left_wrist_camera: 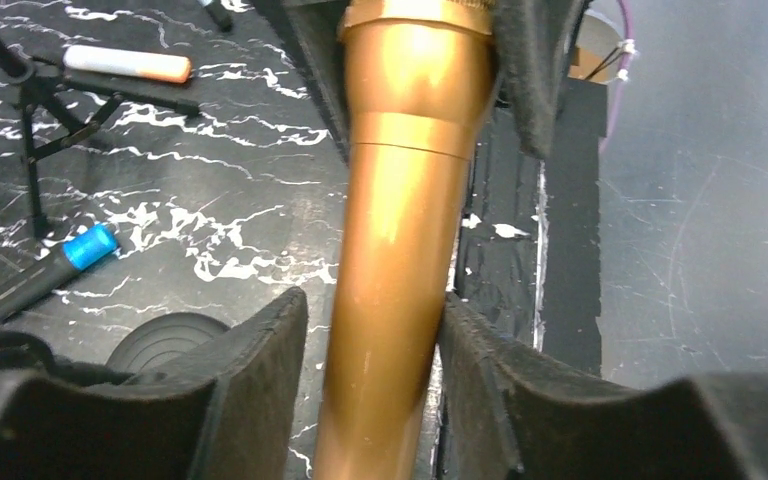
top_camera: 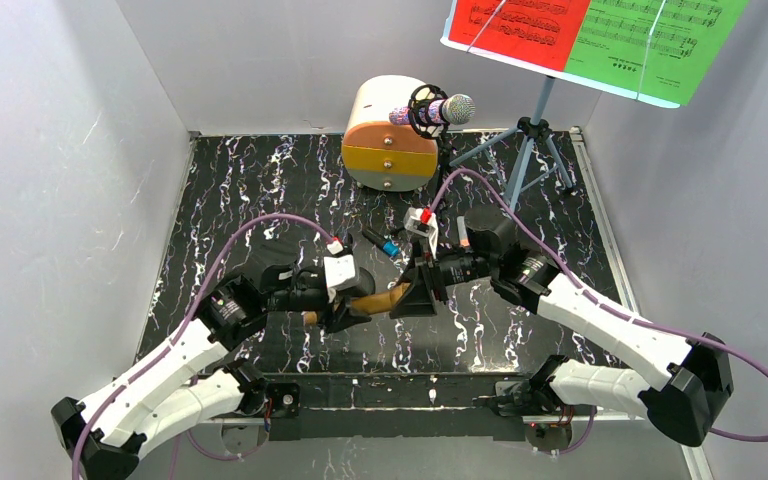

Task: Pack up the instrument practice props
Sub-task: Place the microphone at the center of the board.

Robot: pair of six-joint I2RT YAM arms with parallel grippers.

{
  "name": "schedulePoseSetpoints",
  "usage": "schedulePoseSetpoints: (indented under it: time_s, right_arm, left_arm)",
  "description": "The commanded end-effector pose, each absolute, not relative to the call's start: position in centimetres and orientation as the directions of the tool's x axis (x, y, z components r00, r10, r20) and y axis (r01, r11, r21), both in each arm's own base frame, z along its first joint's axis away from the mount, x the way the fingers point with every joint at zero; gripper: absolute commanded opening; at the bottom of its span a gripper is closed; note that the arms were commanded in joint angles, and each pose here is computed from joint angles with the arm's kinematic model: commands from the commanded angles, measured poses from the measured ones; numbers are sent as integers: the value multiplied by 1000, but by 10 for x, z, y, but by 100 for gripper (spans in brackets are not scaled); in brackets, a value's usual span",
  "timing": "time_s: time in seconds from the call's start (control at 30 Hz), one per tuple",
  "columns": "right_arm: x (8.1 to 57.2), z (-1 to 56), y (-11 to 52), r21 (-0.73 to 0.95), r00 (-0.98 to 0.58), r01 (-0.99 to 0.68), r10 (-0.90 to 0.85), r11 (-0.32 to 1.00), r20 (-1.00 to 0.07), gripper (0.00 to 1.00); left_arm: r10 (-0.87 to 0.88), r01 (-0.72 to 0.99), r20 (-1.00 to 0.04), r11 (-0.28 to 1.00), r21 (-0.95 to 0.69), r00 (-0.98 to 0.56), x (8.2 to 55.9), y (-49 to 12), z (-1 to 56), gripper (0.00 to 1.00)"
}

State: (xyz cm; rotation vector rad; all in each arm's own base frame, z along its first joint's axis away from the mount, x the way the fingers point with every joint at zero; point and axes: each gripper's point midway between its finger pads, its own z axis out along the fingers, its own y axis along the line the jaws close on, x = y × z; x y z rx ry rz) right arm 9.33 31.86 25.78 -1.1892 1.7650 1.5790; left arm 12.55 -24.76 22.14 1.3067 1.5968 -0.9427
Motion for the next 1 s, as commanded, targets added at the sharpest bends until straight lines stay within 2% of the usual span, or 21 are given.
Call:
schedulePoseSetpoints:
  time_s: [0.0, 0.13, 0.2, 0.3, 0.4, 0.43, 0.5, 0.57, 0.6, 0.77, 0.9, 0.97]
  right_arm:
    - [92, 291, 325, 470, -437, -871, -211, -143, -874, 1]
    - [92, 288, 326, 478, -443, -866, -219, -148, -870, 1]
    - [92, 286, 326, 477, -443, -867, -217, -142, -870, 1]
    - [94, 284, 325, 471, -441, -874, -213, -119, -872, 26]
    - [97, 286, 321, 451, -428, -888, -207, -84, -880, 62]
    - [99, 286, 319, 443, -422, -894, -207, -66, -883, 71]
    - [104, 288, 315, 406, -394, -914, -197, -21, -898, 86]
    - [111, 290, 310, 363, -363, -931, -185, 39, -913, 96]
    - [115, 290, 306, 344, -351, -936, -182, 70, -919, 98]
    - [129, 296, 288, 237, -271, -950, -160, 203, -949, 99]
    - [140, 296, 272, 172, -223, -936, -138, 306, -965, 99]
    - [145, 294, 265, 151, -212, -924, -142, 350, -967, 99]
  left_arm:
    - [318, 994, -945, 99, -54, -83, 112, -251, 239, 43]
    - [319, 992, -944, 111, -57, -90, 112, -250, 243, 10]
    - [319, 991, -943, 123, -53, -90, 113, -248, 245, 0]
    - [326, 986, -943, 164, -16, -70, 117, -240, 252, 0]
    - [324, 964, -945, 261, 48, -41, 128, -227, 266, 0]
    - [323, 953, -946, 297, 66, -35, 132, -222, 271, 0]
    - [314, 916, -949, 389, 100, -30, 143, -211, 283, 0]
    - [313, 872, -950, 471, 130, -27, 154, -199, 294, 0]
    - [313, 843, -949, 518, 145, -28, 161, -192, 299, 0]
    - [338, 600, -937, 769, 222, -86, 207, -150, 308, 0]
    - [319, 345, -939, 902, 259, -127, 242, -119, 315, 0]
    - [353, 209, -925, 924, 321, -141, 255, -99, 315, 0]
